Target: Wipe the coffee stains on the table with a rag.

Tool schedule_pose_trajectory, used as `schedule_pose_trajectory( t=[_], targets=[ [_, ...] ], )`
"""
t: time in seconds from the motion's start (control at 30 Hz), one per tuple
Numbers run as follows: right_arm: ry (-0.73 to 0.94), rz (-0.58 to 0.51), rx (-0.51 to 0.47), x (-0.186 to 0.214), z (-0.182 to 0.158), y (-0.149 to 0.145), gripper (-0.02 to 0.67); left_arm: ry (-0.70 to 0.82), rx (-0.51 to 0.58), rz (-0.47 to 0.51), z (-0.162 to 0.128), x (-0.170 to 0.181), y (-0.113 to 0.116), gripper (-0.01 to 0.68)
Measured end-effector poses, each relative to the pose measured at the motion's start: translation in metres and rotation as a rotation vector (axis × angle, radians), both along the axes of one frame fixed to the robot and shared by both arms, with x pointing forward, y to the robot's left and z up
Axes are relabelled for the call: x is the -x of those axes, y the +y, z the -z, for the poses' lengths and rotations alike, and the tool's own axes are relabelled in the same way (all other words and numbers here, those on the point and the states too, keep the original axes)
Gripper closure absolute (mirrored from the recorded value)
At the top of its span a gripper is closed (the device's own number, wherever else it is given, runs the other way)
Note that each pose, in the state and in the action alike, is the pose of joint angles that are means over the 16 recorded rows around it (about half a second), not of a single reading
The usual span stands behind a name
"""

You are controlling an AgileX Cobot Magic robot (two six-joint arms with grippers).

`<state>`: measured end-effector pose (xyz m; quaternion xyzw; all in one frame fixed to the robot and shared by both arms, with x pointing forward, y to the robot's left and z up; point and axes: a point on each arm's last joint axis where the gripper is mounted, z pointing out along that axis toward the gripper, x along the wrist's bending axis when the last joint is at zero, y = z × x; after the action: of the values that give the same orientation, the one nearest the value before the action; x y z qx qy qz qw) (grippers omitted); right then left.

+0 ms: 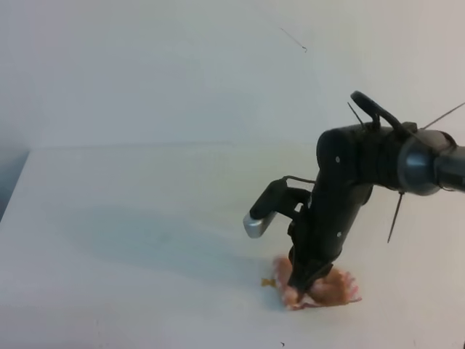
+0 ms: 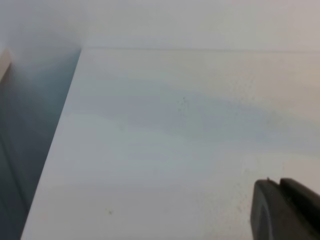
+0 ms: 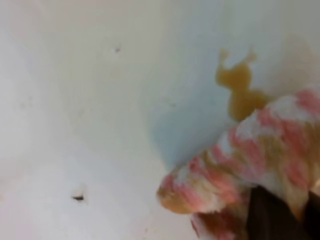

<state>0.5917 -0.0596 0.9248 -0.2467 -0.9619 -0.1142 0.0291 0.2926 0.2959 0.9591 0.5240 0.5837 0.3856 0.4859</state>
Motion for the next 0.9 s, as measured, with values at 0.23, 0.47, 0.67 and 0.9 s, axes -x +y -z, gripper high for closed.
schedule_pose_trajectory(
  t=[0.23,0.47,0.67,0.9],
  targets=[
    [-0.046,0.071,-0.068,0.006,0.011,-0.002,0.609,0.000,0.000,0.000,0.000,0.000,0.000,0.674],
    [-0.045,0.120,-0.129,0.008,0.017,0.012,0.625,0.000,0.000,0.000,0.000,0.000,0.000,0.674],
    [-0.019,0.077,-0.058,0.020,0.020,0.024,0.630,0.000,0.000,0.000,0.000,0.000,0.000,0.674],
    [-0.017,0.047,0.129,0.035,0.022,0.023,0.620,0.000,0.000,0.000,0.000,0.000,0.000,0.674]
  ],
)
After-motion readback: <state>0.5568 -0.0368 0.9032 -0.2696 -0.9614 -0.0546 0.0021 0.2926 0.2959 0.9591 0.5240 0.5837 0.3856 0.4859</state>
